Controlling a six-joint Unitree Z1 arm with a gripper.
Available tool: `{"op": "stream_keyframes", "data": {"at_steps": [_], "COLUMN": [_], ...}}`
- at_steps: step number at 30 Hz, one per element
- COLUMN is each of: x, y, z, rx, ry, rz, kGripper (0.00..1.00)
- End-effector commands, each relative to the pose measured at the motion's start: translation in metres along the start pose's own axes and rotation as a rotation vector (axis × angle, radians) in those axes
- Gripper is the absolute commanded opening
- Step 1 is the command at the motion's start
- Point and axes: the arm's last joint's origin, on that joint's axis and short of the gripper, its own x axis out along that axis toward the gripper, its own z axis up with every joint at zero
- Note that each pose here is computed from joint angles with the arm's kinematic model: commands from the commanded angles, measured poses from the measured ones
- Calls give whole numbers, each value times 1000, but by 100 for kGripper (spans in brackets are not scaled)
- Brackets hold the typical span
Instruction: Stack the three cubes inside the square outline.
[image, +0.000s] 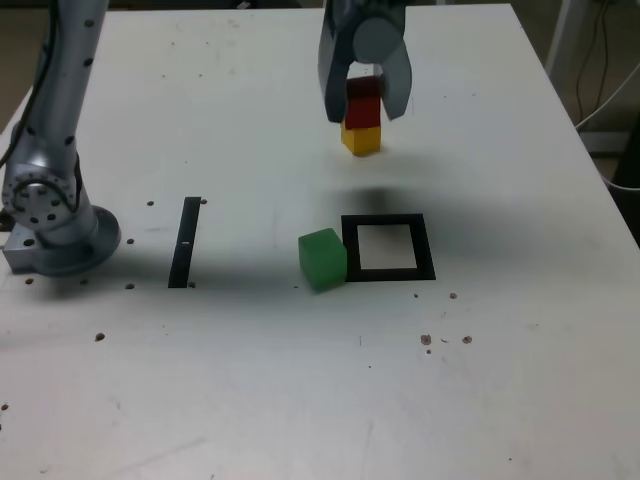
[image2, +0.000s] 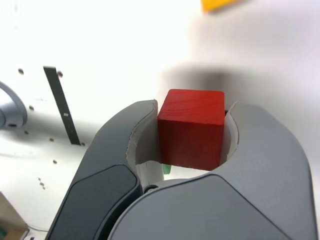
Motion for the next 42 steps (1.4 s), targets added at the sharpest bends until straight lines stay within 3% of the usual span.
{"op": "stream_keyframes", "data": {"at_steps": [1, 10, 17, 31, 42], "x": [-1, 9, 23, 53, 71], "y": [-14, -54, -73, -85, -87], "z": [-2, 1, 5, 23, 32], "rx": [16, 63, 94, 129, 135], "ry": [3, 22, 13, -6, 5], "rz": [0, -6, -15, -54, -65], "kGripper": [35, 35, 35, 35, 35]}}
